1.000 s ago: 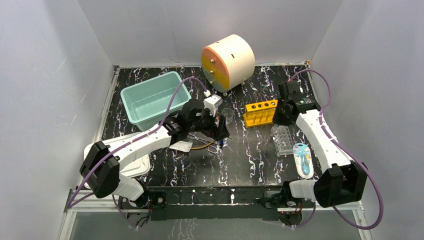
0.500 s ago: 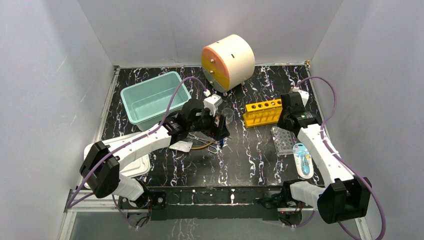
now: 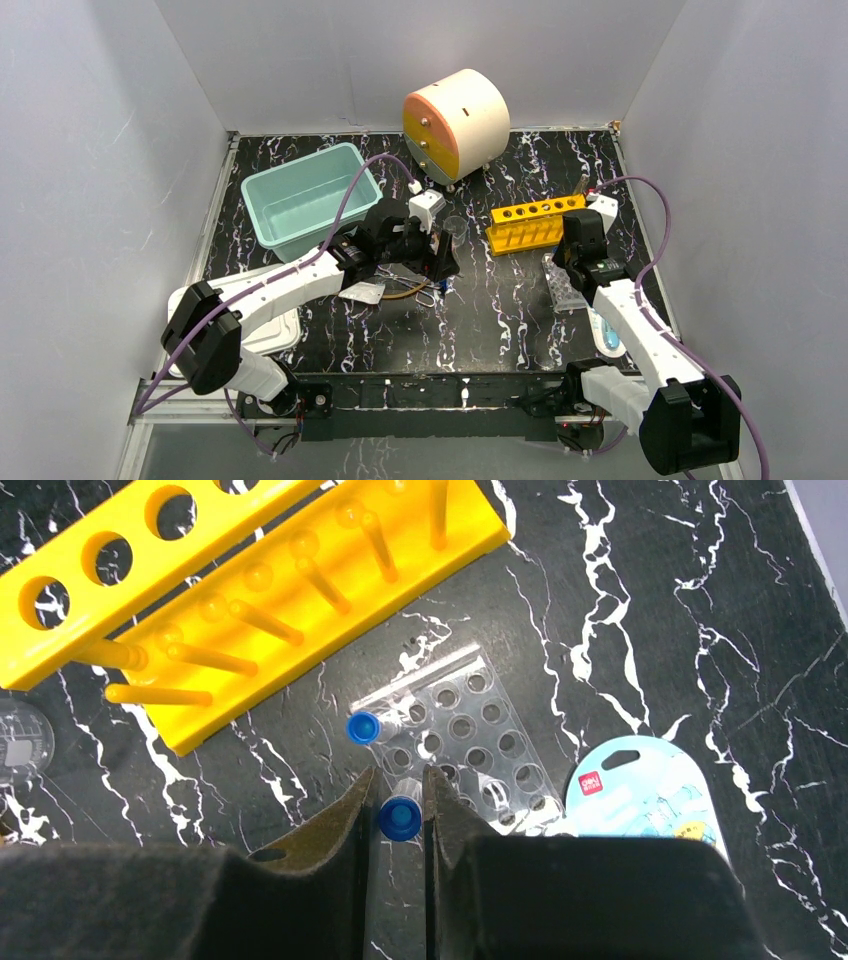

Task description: Organize the chemistry lab equipment

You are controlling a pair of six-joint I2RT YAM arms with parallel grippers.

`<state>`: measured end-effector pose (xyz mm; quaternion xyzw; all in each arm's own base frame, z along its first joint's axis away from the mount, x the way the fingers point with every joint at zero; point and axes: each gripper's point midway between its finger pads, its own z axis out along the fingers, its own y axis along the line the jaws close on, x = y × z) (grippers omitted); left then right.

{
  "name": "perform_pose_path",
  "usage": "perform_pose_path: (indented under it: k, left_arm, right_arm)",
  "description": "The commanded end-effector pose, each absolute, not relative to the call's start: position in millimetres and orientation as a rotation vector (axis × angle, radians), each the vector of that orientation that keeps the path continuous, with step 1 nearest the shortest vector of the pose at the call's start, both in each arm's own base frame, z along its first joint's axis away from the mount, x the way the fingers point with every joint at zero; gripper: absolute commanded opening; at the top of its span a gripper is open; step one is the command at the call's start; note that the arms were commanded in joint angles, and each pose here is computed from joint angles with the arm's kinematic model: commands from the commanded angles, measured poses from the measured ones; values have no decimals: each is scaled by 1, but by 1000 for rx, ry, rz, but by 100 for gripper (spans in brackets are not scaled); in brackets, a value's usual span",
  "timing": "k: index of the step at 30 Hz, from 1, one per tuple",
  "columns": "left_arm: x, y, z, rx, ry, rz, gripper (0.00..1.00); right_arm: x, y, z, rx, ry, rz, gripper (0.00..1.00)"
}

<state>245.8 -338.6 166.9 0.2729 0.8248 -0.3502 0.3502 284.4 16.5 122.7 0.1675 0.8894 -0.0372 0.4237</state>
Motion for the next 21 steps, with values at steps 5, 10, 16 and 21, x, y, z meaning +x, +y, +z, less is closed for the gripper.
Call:
perform_pose_path:
  k: [5, 10, 16, 21]
  left_arm:
    - [246, -341, 170, 729, 2116, -917, 81]
    - [246, -340, 171, 733, 2114, -916, 81]
    - [246, -340, 171, 737, 2112, -913, 81]
    - [246, -340, 171, 737, 2112, -913, 81]
  right_arm:
    - [303, 17, 139, 437, 2091, -61, 20]
    - [304, 18, 136, 419, 2089, -59, 21]
    - [304, 19, 128, 418, 2102, -54, 21]
    - [304, 19, 124, 414, 2103, -61, 21]
